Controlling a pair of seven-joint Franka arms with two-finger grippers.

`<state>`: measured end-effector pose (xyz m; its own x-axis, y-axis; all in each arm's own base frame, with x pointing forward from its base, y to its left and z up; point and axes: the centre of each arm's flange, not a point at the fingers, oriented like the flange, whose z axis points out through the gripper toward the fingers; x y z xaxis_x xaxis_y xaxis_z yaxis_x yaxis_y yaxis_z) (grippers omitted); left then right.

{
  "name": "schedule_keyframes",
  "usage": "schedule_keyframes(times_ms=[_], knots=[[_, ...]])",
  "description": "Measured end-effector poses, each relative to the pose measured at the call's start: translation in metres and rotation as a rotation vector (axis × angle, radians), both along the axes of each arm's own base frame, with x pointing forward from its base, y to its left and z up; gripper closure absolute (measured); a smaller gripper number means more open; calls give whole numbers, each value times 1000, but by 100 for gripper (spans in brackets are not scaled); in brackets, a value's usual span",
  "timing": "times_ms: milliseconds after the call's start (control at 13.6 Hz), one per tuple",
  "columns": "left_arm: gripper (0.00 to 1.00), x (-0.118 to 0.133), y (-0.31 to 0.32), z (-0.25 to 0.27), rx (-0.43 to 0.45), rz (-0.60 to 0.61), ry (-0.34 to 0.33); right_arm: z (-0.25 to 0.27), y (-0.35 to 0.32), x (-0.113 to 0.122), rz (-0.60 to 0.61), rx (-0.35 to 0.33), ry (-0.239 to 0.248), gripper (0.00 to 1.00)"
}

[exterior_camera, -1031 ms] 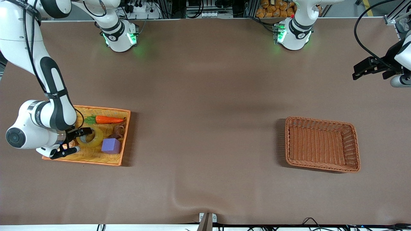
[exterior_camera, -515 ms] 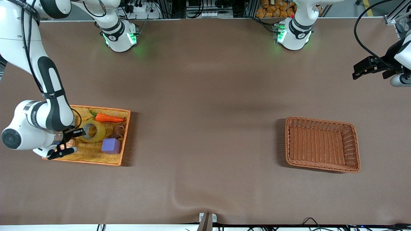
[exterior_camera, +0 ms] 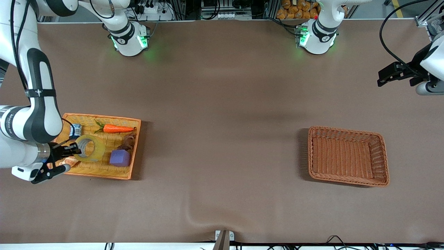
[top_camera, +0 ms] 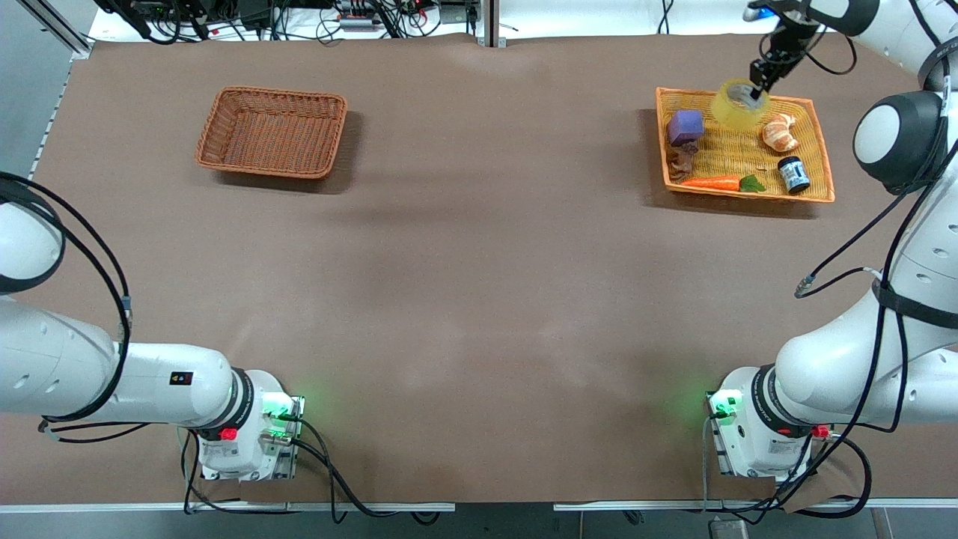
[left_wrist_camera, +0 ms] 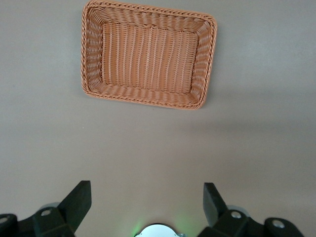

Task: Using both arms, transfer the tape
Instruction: 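Carry the tape roll out with the right gripper while the left gripper approaches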

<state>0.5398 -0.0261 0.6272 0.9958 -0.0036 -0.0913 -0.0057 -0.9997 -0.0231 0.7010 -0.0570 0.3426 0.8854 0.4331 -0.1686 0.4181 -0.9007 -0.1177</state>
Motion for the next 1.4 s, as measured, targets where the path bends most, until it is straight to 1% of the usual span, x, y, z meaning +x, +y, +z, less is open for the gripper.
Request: schedule_keyframes(times_ms=[147,221,294,442,515,589,736,957,1104,1325,1399], knots=[[0,1,-1,-5,0,-2,10,11,61,6,80,15,-17,78],[0,1,-2,-6,1,-3,12,11,98,5,97,13,-17,78],[0,2,-2,-7,0,-4,11,9,137,2,81,6,-15,78],[0,5,-3,-13,0,-7,-3,6,218,-10,9,-15,-12,78],[0,9,-7,-19,-1,-13,-18,6,255,-18,-29,-24,-21,78],[0,12,-13,-27,-2,-25,-28,7,287,-25,-68,-25,-40,78],[0,17,-41,-47,-11,-21,-23,5,347,-41,-149,-6,-73,78],[0,30,-92,-78,-21,9,-27,-16,437,-75,-318,-2,-107,78],[0,45,-111,-107,-35,0,-37,-40,492,-100,-424,19,-135,78],[0,67,-144,-171,-54,-21,-26,-78,550,-138,-536,24,-136,78],[0,71,-158,-192,-56,-2,-17,-85,559,-145,-551,24,-136,75]])
